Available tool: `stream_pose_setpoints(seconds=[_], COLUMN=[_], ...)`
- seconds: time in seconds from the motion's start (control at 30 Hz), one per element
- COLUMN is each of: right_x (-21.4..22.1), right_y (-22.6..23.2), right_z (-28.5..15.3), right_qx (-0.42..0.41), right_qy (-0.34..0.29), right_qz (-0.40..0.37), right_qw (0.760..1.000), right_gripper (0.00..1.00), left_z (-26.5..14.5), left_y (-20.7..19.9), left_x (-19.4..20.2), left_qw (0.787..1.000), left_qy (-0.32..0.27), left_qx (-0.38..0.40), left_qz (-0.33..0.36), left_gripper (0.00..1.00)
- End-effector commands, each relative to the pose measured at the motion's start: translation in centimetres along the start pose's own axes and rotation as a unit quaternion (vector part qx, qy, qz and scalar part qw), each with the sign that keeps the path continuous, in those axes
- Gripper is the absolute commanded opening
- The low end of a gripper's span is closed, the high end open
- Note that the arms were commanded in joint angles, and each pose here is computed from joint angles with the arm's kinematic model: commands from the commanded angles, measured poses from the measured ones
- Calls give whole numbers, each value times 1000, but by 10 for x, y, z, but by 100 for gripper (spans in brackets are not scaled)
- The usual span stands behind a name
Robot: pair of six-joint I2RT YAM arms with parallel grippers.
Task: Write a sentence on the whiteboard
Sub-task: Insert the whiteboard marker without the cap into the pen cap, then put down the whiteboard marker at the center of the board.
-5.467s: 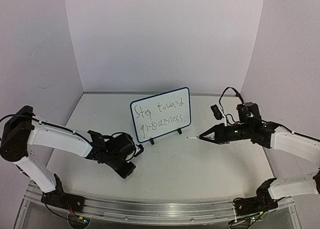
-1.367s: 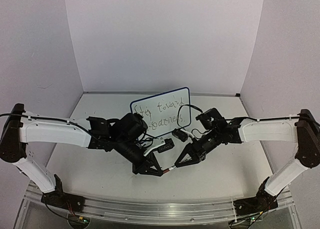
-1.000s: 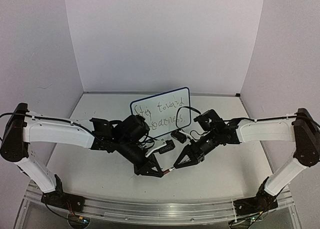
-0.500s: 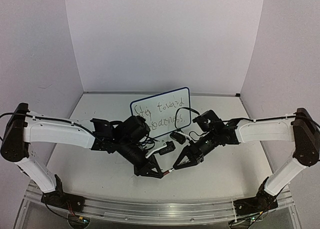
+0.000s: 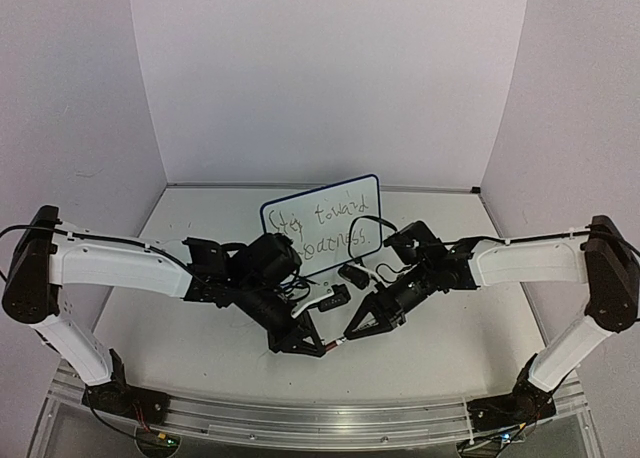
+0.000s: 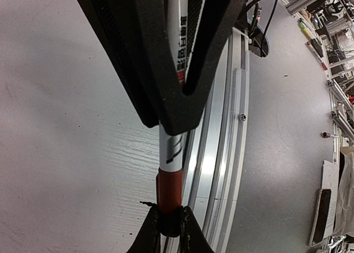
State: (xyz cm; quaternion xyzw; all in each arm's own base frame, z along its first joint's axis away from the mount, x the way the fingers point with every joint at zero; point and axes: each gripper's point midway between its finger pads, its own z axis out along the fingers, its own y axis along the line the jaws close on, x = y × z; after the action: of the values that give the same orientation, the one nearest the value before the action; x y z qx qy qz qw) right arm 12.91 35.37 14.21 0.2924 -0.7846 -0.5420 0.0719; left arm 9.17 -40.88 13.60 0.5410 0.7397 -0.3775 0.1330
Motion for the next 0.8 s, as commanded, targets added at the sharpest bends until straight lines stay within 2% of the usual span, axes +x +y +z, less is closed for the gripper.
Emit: stream_pose_setpoints(seconds=[0.0, 0.1, 0.17, 0.23, 0.33, 0.47, 0.53, 0.6, 0.7, 0.77], right_x=[-18, -32, -41, -45, -49, -54, -60, -68, -84, -96], right_y=[3, -21, -44, -63, -95, -126, -138, -145, -151, -155], right_z=[0, -36, -70, -100, -143, -191, -213, -229, -248, -256], right_qx=[60, 119, 171, 230, 337, 439, 481, 503, 507, 496], right_qy=[-41, -96, -143, -178, -220, -270, -295, -322, -370, -398], right_qz=[-42, -7, 25, 47, 84, 113, 117, 113, 99, 88], right_qw=[996, 988, 974, 956, 912, 850, 817, 794, 772, 767], right_gripper=[0, 0, 0, 0, 0, 0, 0, 0, 0, 0], left_z=[-63, -78, -91, -105, -131, -170, -188, -205, -222, -226], left_y=[2, 39, 63, 87, 123, 166, 181, 196, 213, 221], left_x=[-123, -90, -70, -45, -15, 14, 21, 29, 40, 44], left_qw=[970, 970, 963, 954, 927, 883, 864, 845, 824, 818], left_qy=[-218, -213, -212, -205, -203, -214, -233, -253, -269, -271], left_qx=[-70, -121, -161, -201, -276, -356, -374, -390, -407, -408], left_qz=[77, 4, -42, -92, -150, -219, -242, -265, -290, -300], left_gripper=[16, 35, 51, 61, 73, 79, 81, 83, 85, 85])
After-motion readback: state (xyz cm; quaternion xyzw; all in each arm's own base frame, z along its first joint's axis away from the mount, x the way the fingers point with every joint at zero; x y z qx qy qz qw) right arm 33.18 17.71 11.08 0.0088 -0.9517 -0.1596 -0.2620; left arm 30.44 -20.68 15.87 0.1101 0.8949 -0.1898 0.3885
